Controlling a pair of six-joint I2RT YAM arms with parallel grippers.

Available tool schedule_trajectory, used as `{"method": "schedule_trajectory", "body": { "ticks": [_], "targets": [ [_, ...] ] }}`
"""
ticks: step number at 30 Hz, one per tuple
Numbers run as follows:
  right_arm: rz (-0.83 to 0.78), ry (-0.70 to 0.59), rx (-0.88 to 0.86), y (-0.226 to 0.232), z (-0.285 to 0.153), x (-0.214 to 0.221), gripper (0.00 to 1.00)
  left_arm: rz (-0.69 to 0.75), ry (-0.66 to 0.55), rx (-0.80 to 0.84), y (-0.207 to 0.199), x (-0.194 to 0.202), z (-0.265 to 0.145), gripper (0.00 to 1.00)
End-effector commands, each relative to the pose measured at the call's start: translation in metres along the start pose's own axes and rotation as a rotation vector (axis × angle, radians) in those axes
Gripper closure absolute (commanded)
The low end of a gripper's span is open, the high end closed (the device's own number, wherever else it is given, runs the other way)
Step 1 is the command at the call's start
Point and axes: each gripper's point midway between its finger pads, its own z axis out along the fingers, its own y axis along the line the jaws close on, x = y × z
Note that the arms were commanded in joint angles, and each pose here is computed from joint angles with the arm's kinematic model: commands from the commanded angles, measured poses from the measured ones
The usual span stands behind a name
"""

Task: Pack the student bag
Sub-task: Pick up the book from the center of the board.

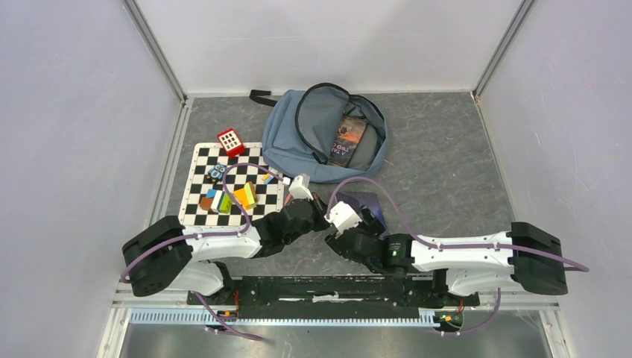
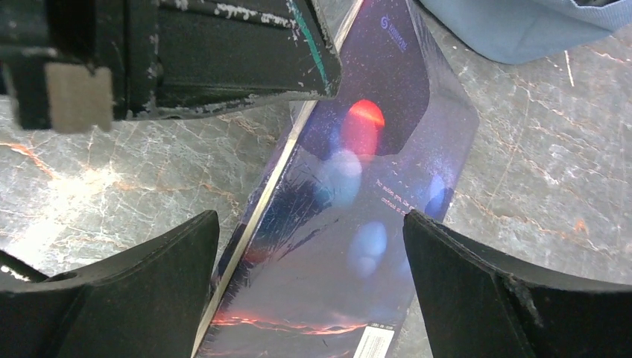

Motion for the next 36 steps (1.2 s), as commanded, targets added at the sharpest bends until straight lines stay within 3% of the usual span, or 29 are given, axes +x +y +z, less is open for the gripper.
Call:
{"method": "schedule_trajectory", "body": {
  "ticks": [1, 7, 11, 25, 27, 28, 30, 33, 35, 36],
  "targets": [
    [0.017, -0.013, 0.112, -0.009, -0.004, -0.012, 0.02, -0.060, -0.086, 0.148, -0.055, -0.033, -0.005, 0.98],
    [0.021, 0.009, 0.088, 0.005, -0.002, -0.006, 0.02, -0.061, -0.096, 0.147, -0.057, -0.037, -0.006, 0.98],
    [0.024, 0.037, 0.105, 0.007, -0.001, 0.004, 0.09, -0.060, -0.099, 0.153, -0.060, -0.039, -0.007, 0.98],
    [-0.015, 0.034, 0.275, -0.030, -0.015, 0.004, 0.86, -0.027, -0.103, 0.135, -0.057, -0.042, -0.011, 0.98],
    [-0.016, 0.017, 0.296, -0.036, -0.018, 0.000, 0.96, -0.009, -0.106, 0.136, -0.059, -0.044, -0.014, 0.82],
    [-0.017, 0.013, 0.306, -0.040, -0.020, -0.001, 1.00, 0.002, -0.108, 0.135, -0.060, -0.046, -0.016, 0.66],
    [-0.015, -0.002, 0.320, -0.045, -0.024, -0.006, 1.00, 0.040, -0.115, 0.118, -0.059, -0.051, -0.022, 0.41],
    [-0.001, -0.009, 0.328, -0.056, -0.025, -0.015, 1.00, 0.089, -0.153, 0.054, -0.051, -0.065, -0.033, 0.13],
    [0.018, -0.013, 0.327, -0.065, -0.025, -0.023, 1.00, 0.105, -0.181, 0.008, -0.041, -0.075, -0.042, 0.01],
    [0.029, -0.024, 0.311, -0.067, -0.025, -0.031, 1.00, 0.113, -0.189, -0.003, -0.037, -0.081, -0.046, 0.00]
  ]
}}
